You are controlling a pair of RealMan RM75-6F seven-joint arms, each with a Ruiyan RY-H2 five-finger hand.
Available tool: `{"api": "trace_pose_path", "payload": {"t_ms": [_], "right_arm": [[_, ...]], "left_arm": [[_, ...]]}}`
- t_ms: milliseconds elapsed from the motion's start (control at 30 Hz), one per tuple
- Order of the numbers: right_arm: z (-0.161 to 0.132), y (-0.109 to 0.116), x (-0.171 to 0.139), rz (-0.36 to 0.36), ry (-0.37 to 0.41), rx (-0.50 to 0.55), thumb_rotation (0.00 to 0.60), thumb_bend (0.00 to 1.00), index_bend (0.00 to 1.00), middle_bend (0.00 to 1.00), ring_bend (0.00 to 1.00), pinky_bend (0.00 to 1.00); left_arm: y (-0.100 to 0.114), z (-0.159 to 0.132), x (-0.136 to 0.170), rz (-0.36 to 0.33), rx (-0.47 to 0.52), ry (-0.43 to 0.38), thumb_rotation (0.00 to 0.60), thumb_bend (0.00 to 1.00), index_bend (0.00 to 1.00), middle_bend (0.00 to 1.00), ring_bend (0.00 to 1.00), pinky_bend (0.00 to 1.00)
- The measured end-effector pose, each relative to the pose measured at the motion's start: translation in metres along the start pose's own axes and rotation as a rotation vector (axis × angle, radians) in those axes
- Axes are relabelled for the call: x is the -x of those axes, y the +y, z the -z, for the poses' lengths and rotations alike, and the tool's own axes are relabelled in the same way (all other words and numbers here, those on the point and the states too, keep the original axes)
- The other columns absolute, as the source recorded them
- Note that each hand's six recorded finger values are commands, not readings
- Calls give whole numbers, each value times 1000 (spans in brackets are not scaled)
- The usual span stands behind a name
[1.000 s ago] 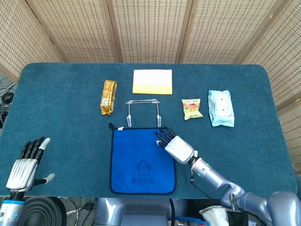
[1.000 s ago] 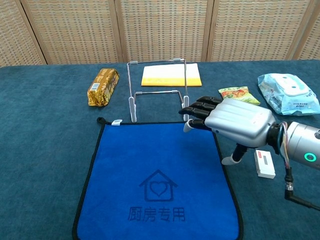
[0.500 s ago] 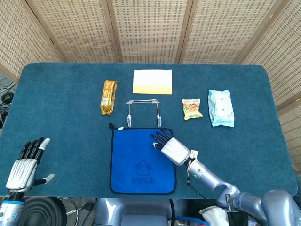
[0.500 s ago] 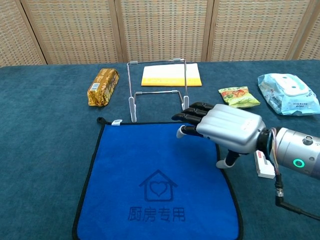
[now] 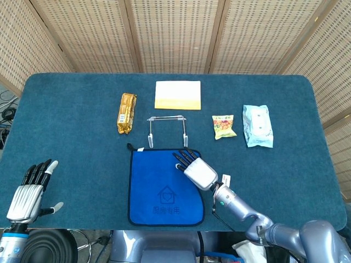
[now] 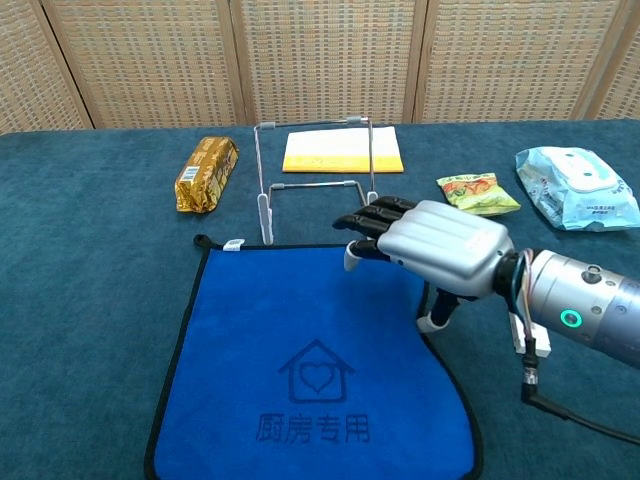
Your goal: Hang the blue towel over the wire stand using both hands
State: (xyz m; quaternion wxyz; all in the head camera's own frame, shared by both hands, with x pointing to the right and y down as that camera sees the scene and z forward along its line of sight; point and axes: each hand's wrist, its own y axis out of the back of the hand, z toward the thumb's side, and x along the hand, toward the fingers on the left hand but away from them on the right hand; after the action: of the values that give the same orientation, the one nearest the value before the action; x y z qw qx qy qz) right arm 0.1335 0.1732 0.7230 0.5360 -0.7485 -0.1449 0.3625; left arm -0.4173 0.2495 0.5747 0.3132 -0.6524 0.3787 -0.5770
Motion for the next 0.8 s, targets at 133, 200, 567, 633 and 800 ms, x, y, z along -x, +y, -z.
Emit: {"api": "trace_pose_path", "payload": {"t_ms": [133, 200, 567, 633, 800], "right_arm": [[-1, 2, 1, 6, -7, 29, 600, 317, 318, 64, 0, 48], [-2, 3, 2, 8, -9, 47, 600, 372, 329, 66, 0, 48], [-13, 1, 2, 0, 7, 103, 600, 440, 493, 73, 0, 51], [-13, 0, 3, 3, 4, 105, 600, 439, 549, 74, 0, 54], [-12, 0, 5, 6, -1, 108, 600, 470, 636, 76, 0, 54]], "left_arm": [[0, 0, 0, 1, 1, 1, 600, 28, 0, 0, 0, 0], [-1, 0, 0, 2, 1, 1, 600, 27, 0, 0, 0, 0], [-1, 0, -1, 5, 6, 1, 600, 28, 0, 0, 0, 0], [-1, 1, -1, 8, 7, 0, 600, 28, 0, 0, 0, 0], [-1, 1, -3, 9, 7, 0, 600, 28, 0, 0, 0, 0]]}}
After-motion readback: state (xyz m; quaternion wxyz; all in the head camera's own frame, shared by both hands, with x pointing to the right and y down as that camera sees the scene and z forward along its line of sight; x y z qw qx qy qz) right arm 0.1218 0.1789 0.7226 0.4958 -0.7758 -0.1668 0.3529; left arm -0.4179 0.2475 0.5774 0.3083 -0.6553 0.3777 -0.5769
